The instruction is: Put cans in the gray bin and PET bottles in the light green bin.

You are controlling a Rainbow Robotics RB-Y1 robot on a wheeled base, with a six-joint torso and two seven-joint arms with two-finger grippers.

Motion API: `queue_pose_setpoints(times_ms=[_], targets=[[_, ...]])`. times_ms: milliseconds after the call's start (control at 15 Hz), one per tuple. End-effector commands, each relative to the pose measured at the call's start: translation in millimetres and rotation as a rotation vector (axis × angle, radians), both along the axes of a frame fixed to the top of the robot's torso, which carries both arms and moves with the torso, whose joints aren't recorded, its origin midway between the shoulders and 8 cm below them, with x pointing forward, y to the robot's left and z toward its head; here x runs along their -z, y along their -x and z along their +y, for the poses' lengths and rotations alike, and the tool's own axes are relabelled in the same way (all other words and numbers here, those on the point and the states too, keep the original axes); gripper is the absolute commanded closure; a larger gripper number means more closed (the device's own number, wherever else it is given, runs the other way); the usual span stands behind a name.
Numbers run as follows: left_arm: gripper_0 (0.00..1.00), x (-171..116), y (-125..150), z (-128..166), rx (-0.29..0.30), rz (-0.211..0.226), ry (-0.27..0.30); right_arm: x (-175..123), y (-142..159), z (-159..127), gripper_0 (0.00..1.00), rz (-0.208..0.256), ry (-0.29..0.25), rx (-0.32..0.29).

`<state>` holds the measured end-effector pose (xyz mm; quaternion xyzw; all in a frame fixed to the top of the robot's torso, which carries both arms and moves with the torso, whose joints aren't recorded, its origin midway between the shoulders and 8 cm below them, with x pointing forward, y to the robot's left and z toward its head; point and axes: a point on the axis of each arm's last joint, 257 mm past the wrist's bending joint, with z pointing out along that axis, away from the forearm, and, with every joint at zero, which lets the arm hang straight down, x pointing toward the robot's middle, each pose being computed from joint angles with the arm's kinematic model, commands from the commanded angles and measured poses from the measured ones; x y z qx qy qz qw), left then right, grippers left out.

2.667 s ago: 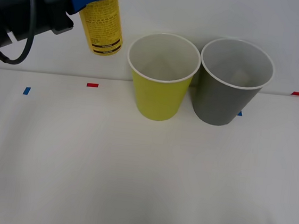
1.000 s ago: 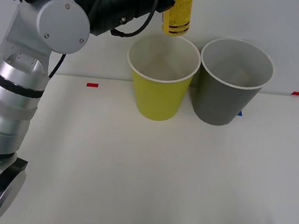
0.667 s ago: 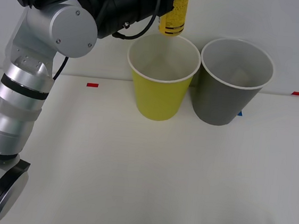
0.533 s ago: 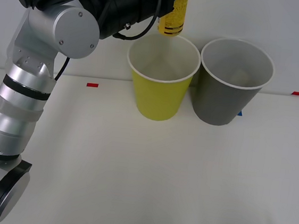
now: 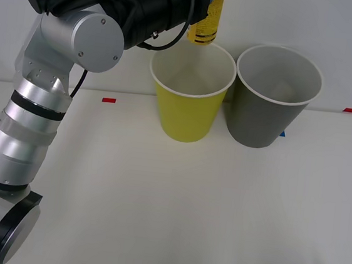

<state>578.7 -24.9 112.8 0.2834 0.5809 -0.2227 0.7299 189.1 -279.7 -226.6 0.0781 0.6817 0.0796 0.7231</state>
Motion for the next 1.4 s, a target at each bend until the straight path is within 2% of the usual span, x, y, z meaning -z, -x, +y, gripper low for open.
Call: queue_pose_setpoints(times_ms=[67,1133,1333,1400], targets=[[0.0,0.4,1.1,-1.5,0.007,0.005,0.007,0.0,0.0,0.0,0.0,0.0,0.0,0.0],[0.0,-5.6,1.9,4.1,0.015,0.001,0.029,0.0,0.0,0.0,0.0,0.0,0.0,0.0],[0.0,-7.0,5.5,18.3,0.037,0.014,0.035,0.0,0.0,0.0,0.0,0.0,0.0,0.0],[0.0,-4.6,8.8,27.3,0.031,0.005,0.028,0.0,0.0,0.0,0.0,0.0,0.0,0.0]])
